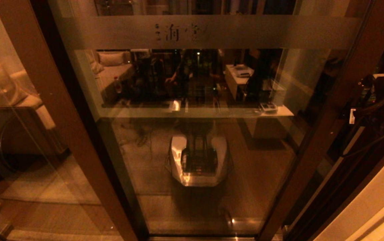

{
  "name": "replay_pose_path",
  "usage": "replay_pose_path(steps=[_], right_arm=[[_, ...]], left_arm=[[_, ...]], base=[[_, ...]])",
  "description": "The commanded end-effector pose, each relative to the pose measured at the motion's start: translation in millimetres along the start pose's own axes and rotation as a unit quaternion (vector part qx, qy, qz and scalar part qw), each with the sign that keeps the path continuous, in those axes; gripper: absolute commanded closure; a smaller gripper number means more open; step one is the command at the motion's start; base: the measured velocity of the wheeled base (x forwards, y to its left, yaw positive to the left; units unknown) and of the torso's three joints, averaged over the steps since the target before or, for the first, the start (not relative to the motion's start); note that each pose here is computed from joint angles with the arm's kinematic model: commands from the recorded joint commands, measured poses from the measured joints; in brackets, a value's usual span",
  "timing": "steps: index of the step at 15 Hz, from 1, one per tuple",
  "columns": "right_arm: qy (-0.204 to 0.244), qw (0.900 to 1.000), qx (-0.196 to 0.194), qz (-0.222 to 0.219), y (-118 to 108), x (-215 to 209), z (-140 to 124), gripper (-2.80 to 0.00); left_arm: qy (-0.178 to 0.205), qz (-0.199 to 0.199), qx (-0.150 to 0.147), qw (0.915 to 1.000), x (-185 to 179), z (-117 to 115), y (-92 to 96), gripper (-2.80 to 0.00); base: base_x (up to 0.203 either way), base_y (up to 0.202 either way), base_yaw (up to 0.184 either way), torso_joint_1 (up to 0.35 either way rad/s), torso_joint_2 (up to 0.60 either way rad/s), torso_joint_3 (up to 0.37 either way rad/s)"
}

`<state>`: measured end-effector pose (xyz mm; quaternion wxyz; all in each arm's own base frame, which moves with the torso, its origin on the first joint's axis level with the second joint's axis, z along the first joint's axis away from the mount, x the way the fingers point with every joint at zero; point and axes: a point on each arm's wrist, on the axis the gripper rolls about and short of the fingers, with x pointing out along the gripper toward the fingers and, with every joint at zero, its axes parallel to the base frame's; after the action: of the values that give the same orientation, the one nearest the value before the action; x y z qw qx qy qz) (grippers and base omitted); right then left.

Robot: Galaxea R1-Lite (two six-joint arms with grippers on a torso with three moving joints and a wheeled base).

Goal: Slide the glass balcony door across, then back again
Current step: Close the slid door

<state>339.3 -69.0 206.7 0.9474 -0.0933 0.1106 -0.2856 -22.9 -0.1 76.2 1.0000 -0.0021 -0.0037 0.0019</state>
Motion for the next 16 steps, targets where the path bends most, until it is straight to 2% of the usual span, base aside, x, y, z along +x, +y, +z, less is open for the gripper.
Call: replay_pose_path(steps=[1,5,9,16], right_arm=[[-0.002,1.000,0.002,0.001,-0.8,2.5,-0.6,-2.80],[-0.016,1.000,0.014,0.019,-10.9,-6.7,5.2,-2.80],[-0.026,0.998,0.016,0.050,-24.3,-36.1,4.8,-2.80],[-0.027,0.998,0.024,0.042,-35.5,-38.1,3.8,-2.80]], left_arm=[[0.000,0.000,0.000,1.0000,0.1,0.2,0.0,0.00],[0.001,0.000,0.000,1.0000,0.1,0.0,0.0,0.00],[0.000,0.000,0.000,1.0000,0.0,0.3,0.0,0.00],[0.000,0.000,0.000,1.0000,0.0,0.3,0.0,0.00]], base=[[0.000,0.000,0.000,0.000,0.00,0.000],[0.000,0.000,0.000,0.000,0.00,0.000],[0.000,0.000,0.000,0.000,0.00,0.000],[0.000,0.000,0.000,0.000,0.00,0.000]])
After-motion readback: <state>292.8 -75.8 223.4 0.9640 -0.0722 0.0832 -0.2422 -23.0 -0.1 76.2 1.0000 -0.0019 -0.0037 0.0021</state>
